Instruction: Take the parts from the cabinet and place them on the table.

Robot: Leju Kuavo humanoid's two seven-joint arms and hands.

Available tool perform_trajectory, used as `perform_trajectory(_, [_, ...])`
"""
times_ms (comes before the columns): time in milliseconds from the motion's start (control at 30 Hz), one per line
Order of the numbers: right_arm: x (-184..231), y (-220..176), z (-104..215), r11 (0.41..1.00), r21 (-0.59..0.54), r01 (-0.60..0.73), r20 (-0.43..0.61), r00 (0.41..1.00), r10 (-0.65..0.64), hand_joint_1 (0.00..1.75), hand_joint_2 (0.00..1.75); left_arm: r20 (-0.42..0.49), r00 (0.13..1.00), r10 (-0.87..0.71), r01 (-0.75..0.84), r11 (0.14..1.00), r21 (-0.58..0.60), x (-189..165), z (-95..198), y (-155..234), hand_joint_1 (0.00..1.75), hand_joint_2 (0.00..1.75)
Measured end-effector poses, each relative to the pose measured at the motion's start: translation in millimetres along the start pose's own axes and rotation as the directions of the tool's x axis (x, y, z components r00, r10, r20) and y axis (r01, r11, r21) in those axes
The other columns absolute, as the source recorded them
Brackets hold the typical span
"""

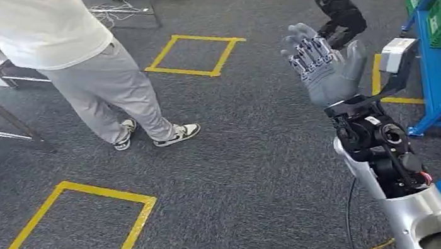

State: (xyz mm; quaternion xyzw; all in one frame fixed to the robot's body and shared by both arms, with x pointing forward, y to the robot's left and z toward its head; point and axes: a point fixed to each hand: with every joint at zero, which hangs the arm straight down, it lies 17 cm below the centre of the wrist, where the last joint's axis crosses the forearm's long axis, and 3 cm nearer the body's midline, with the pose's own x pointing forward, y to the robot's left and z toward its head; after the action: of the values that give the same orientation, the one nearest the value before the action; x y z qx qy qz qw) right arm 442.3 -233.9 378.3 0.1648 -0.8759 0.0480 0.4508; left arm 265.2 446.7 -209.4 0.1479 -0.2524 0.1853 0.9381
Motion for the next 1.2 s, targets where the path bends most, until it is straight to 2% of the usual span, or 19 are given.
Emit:
perform_trajectory(833, [-3, -9, 21, 0.999, -0.027, -0.017, -0.007, 1.000, 0.017, 0.00, 0.00, 0.003, 1.000, -0.008, 0.008, 1.000, -0.007, 6, 1, -9, 0.00, 0.00])
perform_trajectory(1200, [11, -5, 5, 1.000, -0.008, -0.027, 0.025, 0.999, 0.027, 0.00, 0.00, 0.013, 1.000, 0.003, -0.003, 1.000, -0.001, 16, -1, -3, 0.00, 0.00])
